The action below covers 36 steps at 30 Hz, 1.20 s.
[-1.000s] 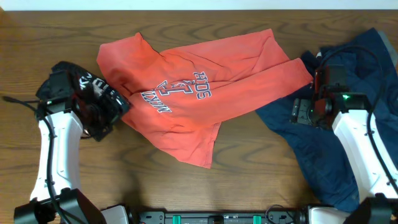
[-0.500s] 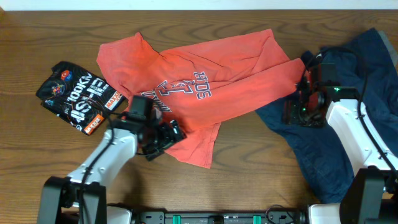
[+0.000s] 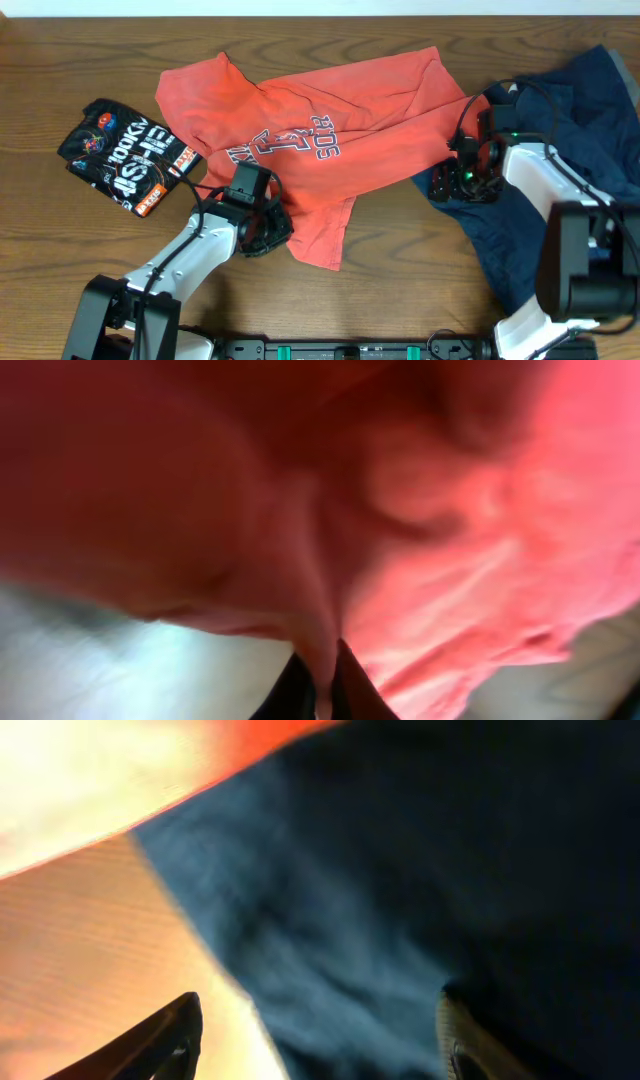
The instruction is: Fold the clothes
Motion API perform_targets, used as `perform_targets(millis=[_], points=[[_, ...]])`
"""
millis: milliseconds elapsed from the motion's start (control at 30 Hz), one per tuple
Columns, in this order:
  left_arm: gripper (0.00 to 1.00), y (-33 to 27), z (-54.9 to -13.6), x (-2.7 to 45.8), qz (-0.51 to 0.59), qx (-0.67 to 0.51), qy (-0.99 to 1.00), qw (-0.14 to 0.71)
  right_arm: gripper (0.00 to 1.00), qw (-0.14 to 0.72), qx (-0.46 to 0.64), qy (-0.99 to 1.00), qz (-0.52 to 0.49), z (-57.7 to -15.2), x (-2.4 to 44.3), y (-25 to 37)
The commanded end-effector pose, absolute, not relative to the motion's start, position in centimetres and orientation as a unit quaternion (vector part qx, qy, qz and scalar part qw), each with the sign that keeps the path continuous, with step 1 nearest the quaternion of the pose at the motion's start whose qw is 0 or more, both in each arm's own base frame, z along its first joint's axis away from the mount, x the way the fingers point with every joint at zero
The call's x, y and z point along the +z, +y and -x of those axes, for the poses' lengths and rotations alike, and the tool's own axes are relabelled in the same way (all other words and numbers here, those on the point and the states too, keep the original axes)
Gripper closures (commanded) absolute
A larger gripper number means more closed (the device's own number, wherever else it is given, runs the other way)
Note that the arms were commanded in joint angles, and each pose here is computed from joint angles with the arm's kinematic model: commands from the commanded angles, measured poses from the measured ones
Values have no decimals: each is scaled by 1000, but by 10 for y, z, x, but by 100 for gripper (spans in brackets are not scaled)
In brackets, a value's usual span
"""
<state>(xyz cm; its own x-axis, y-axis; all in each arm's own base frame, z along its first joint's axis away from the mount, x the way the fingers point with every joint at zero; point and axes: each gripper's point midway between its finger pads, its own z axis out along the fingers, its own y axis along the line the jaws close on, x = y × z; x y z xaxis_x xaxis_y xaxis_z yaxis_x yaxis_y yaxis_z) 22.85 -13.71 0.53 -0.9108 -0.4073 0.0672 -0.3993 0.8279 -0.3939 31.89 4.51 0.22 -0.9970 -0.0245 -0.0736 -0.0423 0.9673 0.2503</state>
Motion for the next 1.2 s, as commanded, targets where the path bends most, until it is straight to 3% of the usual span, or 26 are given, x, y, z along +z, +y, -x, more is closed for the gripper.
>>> perform_targets(millis=[0,233,400,733,833,933,1167], points=[[94,-119,-218,-3,229,-176,957,-12,27,36,94,995,2,-328,-16,31],[94,-73,-203,-3,269,-152,950,-45,30,75,-85,976,-187,-344,-30,-76],[94,-45,-208,-2,304,-156,939,-35,30,119,-93,948,-279,-355,-15,-144],[94,-29,-201,-2,324,-156,932,-46,30,180,-90,867,-456,-335,37,-285],[94,-30,-200,-1,322,-158,932,-48,31,225,7,886,-405,-364,55,-273],[94,-31,-201,-1,322,-162,932,-47,23,254,111,899,-339,-395,75,-234],[94,-31,-202,-1,322,-162,932,-46,7,151,139,948,-244,-390,52,-138]])
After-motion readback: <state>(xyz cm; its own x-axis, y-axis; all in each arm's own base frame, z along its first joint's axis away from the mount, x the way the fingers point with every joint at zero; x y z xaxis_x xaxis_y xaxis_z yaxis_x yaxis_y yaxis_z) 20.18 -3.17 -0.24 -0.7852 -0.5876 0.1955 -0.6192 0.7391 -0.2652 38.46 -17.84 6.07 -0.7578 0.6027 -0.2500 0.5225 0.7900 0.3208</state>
